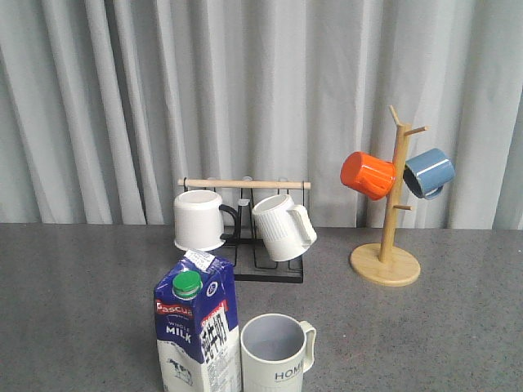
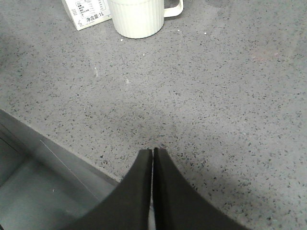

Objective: Place milk next to cup

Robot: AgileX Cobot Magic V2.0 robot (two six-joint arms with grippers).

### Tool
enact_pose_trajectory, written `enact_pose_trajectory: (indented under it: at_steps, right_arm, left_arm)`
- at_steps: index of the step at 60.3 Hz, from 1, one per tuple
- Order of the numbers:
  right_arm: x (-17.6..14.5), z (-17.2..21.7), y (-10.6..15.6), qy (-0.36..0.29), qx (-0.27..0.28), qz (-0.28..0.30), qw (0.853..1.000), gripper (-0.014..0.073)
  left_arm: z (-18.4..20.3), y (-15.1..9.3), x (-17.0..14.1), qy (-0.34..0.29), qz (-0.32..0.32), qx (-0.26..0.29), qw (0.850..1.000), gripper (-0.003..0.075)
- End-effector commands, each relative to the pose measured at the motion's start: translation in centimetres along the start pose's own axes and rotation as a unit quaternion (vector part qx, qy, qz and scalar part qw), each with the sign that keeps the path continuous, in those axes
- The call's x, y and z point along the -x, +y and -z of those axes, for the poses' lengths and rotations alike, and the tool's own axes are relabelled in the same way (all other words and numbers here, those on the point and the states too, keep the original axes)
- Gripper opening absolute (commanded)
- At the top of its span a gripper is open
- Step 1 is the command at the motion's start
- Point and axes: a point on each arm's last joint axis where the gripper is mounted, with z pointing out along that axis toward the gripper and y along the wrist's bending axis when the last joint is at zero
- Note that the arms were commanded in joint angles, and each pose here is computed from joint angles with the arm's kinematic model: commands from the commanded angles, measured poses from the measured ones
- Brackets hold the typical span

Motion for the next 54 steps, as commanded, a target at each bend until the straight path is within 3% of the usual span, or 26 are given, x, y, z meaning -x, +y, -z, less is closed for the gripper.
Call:
enact_pose_trajectory:
  at_steps: [1, 15, 32, 54]
  right_arm:
    - [1.2, 0.4, -0.1, -0.037, -0.007, -0.003, 0.999, -0.0005]
    - [1.2, 0.4, -0.1, -0.037, -0.007, -0.003, 0.999, -0.0005]
    - [1.2, 0.4, -0.1, -0.037, -0.007, -0.003, 0.999, -0.0005]
    - [1.2, 0.4, -0.1, -0.037, -0.007, -0.003, 0.999, -0.0005]
  left_arm:
    - [0.7, 0.1, 0.2, -0.079, 0.018, 0.01, 0.997, -0.0008]
    - [1.1, 0.6, -2.4, -0.08, 0.019, 0.049, 0.995, -0.0008]
    - [0.6, 0.8, -5.5, -0.063, 0.049, 0.051, 0.996, -0.0008]
    - [0.6, 0.8, -5.5, -0.06, 0.048, 0.052, 0.996, -0.0008]
